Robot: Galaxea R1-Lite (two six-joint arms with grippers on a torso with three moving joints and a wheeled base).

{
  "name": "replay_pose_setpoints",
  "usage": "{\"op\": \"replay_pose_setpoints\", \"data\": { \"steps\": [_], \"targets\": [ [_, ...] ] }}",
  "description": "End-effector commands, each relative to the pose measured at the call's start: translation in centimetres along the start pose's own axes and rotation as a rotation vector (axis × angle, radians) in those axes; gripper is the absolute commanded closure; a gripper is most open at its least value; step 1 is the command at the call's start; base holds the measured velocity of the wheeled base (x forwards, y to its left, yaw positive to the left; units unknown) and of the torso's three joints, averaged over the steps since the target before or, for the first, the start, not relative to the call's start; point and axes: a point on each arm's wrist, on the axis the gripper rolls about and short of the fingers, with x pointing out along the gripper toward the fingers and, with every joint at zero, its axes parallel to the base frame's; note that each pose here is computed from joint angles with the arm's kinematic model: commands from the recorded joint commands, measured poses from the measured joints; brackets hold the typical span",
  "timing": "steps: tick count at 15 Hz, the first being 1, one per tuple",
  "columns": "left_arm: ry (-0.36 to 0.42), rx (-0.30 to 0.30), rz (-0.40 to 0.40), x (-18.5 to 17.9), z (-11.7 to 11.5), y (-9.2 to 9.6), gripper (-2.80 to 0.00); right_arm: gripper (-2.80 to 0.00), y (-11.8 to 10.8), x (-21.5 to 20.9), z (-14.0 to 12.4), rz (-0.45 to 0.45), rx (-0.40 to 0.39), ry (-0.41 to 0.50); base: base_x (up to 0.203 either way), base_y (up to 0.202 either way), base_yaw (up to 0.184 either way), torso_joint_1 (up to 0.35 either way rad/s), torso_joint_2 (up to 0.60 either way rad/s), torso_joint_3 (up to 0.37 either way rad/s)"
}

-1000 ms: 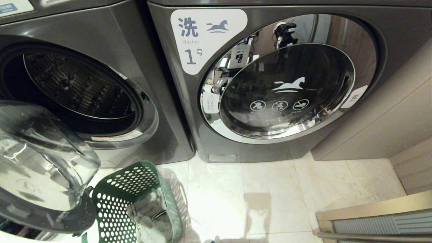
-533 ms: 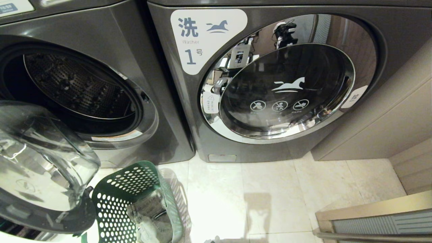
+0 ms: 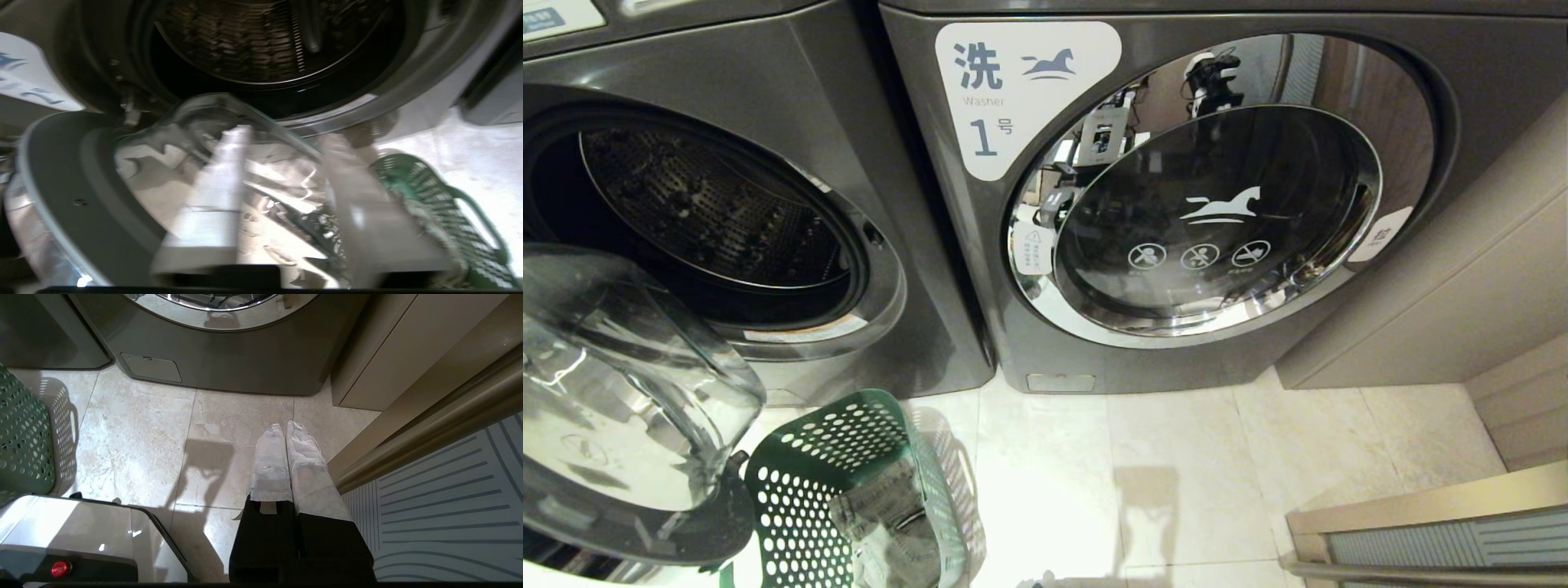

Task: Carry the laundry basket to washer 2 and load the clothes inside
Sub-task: Open the lid of the washing machine

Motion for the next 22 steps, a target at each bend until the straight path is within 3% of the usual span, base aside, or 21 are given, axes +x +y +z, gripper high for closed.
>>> {"op": "replay_pose_setpoints", "data": {
  "steps": [1, 4, 7, 9, 19, 22],
  "targets": [
    [0.055, 0.036, 0.073, 0.8, 0.0, 0.3, 0.0, 0.0, 0.0, 0.0, 0.0, 0.0, -0.001, 0.001, 0.0, 0.0, 0.0, 0.0, 0.0, 0.0],
    [0.129, 0.075, 0.181, 1.9, 0.5, 0.1, 0.0, 0.0, 0.0, 0.0, 0.0, 0.001, -0.001, 0.001, 0.0, 0.0, 0.0, 0.0, 0.0, 0.0],
    [0.247, 0.026, 0.176, 2.6, -0.5, -0.6, 0.0, 0.0, 0.0, 0.0, 0.0, 0.0, -0.001, 0.001, 0.0, 0.0, 0.0, 0.0, 0.0, 0.0],
    [0.293, 0.028, 0.25, 2.5, -0.6, -0.5, 0.0, 0.0, 0.0, 0.0, 0.0, 0.001, -0.001, 0.001, 0.0, 0.0, 0.0, 0.0, 0.0, 0.0],
    [0.356, 0.039, 0.406, 0.9, -0.7, -0.3, 0.0, 0.0, 0.0, 0.0, 0.0, 0.001, -0.001, 0.001, 0.0, 0.0, 0.0, 0.0, 0.0, 0.0],
    [0.411, 0.049, 0.454, 0.6, -1.5, -0.6, 0.0, 0.0, 0.0, 0.0, 0.0, 0.001, -0.001, 0.001, 0.0, 0.0, 0.0, 0.0, 0.0, 0.0]
  ]
}}
